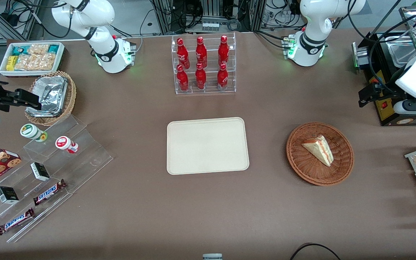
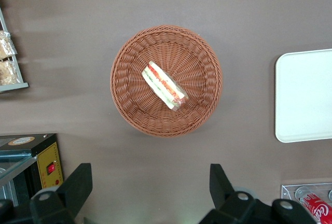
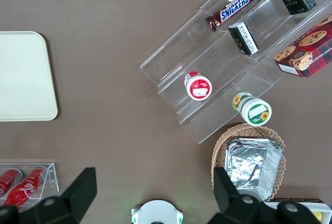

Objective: Place sandwich from basket to tray
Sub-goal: 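Move the left gripper over the wrapped sandwich in the wicker basket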

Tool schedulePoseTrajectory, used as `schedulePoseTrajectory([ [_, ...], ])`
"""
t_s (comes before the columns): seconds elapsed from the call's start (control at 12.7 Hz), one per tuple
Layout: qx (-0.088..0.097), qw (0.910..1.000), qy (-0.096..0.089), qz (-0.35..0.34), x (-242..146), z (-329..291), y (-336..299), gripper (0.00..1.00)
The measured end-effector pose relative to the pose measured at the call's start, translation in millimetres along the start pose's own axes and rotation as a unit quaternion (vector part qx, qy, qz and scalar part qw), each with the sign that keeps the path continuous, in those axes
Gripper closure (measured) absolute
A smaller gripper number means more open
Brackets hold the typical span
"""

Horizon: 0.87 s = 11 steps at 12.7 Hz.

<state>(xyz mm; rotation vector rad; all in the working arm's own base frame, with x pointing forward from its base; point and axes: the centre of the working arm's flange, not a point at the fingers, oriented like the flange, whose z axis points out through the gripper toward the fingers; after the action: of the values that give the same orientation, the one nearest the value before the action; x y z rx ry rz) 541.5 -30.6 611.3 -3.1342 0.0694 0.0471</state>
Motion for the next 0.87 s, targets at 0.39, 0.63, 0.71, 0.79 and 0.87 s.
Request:
schedulePoseTrajectory([
  [0.39,-0.002,0.9999,-0.012,-0.003,12,21,-4,0.00],
  [0.63,-0.005,0.9996,-0.004,-0.027,42,95,-4,0.00],
  [0.71,-0.007,0.9987,0.008,-0.049,48,123,-2,0.00],
  [0.79,-0.009,0.9968,0.021,-0.077,51,148,2,0.00],
  [0.87,-0.011,0.9939,0.028,-0.106,50,169,6,0.00],
])
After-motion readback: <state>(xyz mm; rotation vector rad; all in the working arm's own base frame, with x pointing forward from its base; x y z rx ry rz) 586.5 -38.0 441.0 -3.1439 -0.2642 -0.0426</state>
